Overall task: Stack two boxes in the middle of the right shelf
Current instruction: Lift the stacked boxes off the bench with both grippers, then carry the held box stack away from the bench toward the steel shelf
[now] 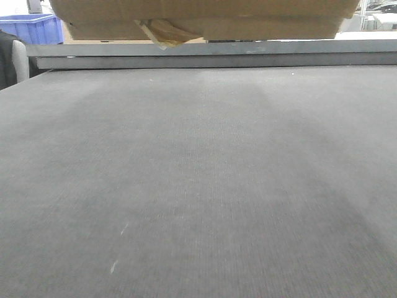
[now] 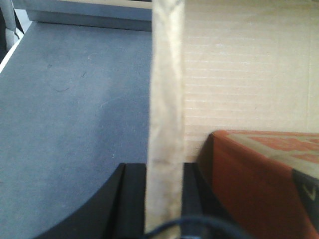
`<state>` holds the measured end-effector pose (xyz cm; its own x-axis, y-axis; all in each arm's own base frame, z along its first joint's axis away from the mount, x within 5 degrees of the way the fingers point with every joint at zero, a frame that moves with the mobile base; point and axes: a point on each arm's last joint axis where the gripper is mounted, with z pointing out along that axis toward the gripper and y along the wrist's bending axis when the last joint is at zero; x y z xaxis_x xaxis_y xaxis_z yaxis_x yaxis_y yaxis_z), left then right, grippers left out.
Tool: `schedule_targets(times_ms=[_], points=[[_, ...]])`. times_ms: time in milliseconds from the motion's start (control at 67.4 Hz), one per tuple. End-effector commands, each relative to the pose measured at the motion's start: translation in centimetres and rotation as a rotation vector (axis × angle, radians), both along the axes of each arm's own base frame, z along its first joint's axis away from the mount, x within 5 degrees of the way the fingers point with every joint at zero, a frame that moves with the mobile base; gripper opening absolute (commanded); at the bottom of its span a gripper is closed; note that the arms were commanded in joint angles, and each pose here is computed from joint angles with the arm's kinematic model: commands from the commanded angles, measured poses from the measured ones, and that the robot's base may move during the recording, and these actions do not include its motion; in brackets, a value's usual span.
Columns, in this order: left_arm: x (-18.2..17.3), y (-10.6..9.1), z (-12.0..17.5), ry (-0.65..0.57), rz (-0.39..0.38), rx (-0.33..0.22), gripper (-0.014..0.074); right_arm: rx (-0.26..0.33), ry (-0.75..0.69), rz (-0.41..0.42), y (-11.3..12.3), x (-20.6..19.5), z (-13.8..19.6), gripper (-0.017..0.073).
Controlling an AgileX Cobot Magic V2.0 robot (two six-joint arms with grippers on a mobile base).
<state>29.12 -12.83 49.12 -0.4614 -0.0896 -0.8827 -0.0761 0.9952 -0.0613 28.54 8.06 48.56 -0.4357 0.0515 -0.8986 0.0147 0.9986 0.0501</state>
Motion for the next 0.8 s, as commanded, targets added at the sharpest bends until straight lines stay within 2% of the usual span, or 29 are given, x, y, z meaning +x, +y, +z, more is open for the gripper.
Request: schedule_targets(times_ms=[0, 341, 786], points=[[-0.37, 0.83, 1.28, -0.068, 0.023, 0.002, -0.0111, 0.000, -0.078, 0.003, -0.39, -0.52, 1.35, -0.0154], [-0.11, 0.90, 1.46, -0.099, 0.029, 0.031, -0.0111, 0.005, -0.102, 0.013, -0.29, -0.45, 1.55, -0.0154], [-0.10, 0.90, 1.48, -0.102, 0.029, 0.032, -0.0111, 0.005, -0.106, 0.015, -0.27, -0.43, 1.58, -0.0154]])
